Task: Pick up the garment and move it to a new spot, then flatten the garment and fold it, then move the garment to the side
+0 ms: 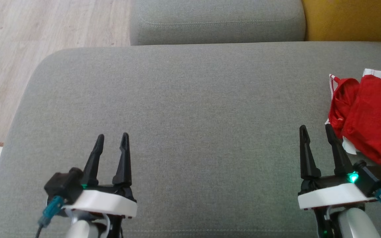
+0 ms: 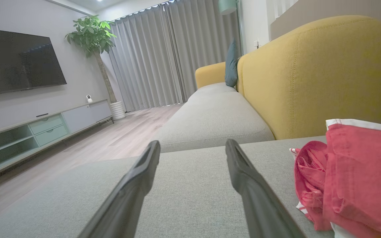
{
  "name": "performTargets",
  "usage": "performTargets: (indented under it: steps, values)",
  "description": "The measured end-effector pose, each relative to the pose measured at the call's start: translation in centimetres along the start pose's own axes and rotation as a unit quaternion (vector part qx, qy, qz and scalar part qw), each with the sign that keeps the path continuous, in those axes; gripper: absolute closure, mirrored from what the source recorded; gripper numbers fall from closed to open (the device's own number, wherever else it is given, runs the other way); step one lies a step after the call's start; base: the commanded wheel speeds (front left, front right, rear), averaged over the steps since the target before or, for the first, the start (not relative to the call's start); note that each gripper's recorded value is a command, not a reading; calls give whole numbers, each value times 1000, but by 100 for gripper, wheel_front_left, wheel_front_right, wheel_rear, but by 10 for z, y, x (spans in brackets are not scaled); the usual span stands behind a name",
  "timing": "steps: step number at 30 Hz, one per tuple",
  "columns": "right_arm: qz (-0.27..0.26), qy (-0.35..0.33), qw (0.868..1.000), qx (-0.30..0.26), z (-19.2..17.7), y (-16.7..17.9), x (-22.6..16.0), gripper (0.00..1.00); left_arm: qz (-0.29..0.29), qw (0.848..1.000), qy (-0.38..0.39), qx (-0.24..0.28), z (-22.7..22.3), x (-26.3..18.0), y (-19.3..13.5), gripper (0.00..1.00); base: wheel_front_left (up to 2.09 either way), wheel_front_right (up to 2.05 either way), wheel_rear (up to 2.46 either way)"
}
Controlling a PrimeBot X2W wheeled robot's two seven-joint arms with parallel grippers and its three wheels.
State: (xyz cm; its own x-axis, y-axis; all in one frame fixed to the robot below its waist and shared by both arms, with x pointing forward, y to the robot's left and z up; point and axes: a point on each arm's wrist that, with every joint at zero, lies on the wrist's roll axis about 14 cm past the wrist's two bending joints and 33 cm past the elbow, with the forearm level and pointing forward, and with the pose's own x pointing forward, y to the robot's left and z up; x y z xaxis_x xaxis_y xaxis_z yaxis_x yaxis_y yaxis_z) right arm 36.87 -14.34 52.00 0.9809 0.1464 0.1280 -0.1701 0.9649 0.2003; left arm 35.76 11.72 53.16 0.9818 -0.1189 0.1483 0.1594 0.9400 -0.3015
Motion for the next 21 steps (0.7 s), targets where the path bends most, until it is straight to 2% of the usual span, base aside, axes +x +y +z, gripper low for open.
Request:
performTargets:
  steps: [16, 17, 21]
  values:
    - [-2, -3, 1000, 0, 2, -1, -1, 0, -7, 1000, -6, -22, 4, 2, -2, 0, 0, 0, 0]
    - [-2, -3, 1000, 0, 2, -1, -1, 100, -7, 1000, -7, -24, 5, 2, -2, 100, 0, 0, 0]
    - [-12, 33, 999, 4, -20, -6, -10, 100, 7, 999, 28, -24, -17, -7, 5, 100, 0, 0, 0]
